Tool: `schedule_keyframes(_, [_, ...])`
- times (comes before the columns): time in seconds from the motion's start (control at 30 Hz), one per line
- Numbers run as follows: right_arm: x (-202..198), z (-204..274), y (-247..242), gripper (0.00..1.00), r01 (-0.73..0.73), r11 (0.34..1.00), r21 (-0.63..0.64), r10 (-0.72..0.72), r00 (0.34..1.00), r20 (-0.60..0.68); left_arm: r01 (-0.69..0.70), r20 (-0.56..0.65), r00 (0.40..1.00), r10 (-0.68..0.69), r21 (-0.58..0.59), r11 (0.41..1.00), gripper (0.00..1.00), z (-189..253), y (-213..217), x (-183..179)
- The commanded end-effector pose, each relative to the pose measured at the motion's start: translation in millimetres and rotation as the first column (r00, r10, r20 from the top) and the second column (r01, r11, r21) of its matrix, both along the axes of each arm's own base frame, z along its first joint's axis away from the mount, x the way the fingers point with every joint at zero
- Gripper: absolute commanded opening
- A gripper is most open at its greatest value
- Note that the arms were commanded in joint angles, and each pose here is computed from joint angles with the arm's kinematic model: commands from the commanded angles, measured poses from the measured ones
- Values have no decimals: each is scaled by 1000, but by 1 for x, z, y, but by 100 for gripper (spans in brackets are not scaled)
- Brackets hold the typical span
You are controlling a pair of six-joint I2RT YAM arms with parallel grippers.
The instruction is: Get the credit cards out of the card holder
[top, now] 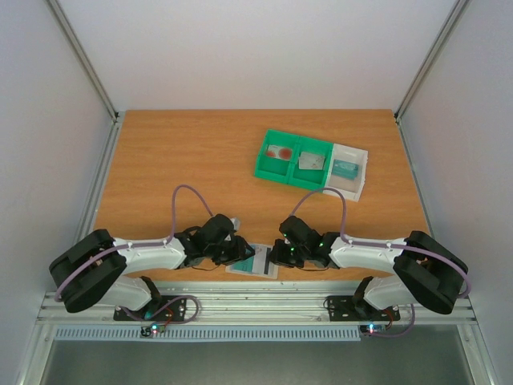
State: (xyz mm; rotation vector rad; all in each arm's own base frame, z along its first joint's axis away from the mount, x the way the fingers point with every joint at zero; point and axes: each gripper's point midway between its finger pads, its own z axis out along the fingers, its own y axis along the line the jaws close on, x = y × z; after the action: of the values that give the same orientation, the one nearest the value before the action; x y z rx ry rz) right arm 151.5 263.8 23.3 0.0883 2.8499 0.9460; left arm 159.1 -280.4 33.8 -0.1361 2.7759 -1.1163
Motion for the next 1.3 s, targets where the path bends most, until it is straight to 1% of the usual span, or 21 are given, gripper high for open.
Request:
schedule_keyframes(0.0, [-4, -2, 3, 13, -17, 1000, -12, 16, 1000, -25, -16, 0, 1000, 16, 115, 993, 35, -20, 17, 0])
schedule_keyframes(0.07, [-5, -11, 0, 12, -19, 999, -37, 18, 999, -36, -30, -13, 999, 32, 157, 987, 35, -26, 26, -2])
schedule_keyframes(0.17, [-6, -32, -15, 7, 3, 991, -132, -11, 998, -57, -53, -17, 998, 58, 202, 978, 35, -31, 35, -3])
schedule_keyframes(0.27, [-9, -42, -24, 5, 16, 987, -159, -26, 998, -63, -78, -9, 997, 82, 227, 971, 35, -28, 42, -1])
schedule_keyframes(0.33, [-10, -43, -25, 4, 15, 986, -166, -26, 998, -64, -85, 7, 996, 85, 199, 976, 35, -17, 38, 1])
schedule_keyframes(0.4, [-9, -43, -25, 4, 14, 986, -167, -24, 998, -60, -67, 18, 998, 65, 131, 989, 35, -4, 27, 2])
schedule_keyframes(0.47, [-9, -44, -25, 4, 12, 986, -164, -22, 998, -59, -42, 10, 999, 42, 63, 997, 36, 6, 15, 1])
schedule_keyframes(0.53, [-9, -44, -24, 4, 12, 987, -161, -22, 998, -62, -28, 1, 1000, 28, 30, 999, 36, 9, 8, 0])
schedule_keyframes(0.8, [-10, -45, -19, 4, 3, 989, -146, -13, 997, -72, 11, -35, 999, -12, -21, 1000, 35, 2, -8, -2])
schedule_keyframes(0.97, [-8, -45, -20, 5, -2, 989, -151, -7, 998, -60, 5, -63, 998, -4, 13, 1000, 35, -8, -5, -4])
schedule_keyframes(1.07, [-8, -45, -21, 5, 2, 989, -151, -10, 998, -55, 5, -62, 998, -5, 5, 1000, 29, -7, -6, -4])
schedule_keyframes(1.17, [-7, -46, -20, 5, 4, 989, -145, -12, 998, -54, 4, -49, 999, -4, -10, 1000, 14, -1, -8, -2])
schedule_keyframes(1.27, [-7, -45, -18, 5, -1, 991, -136, -7, 999, -53, 12, -42, 999, -13, -28, 1000, 6, 3, -10, -2])
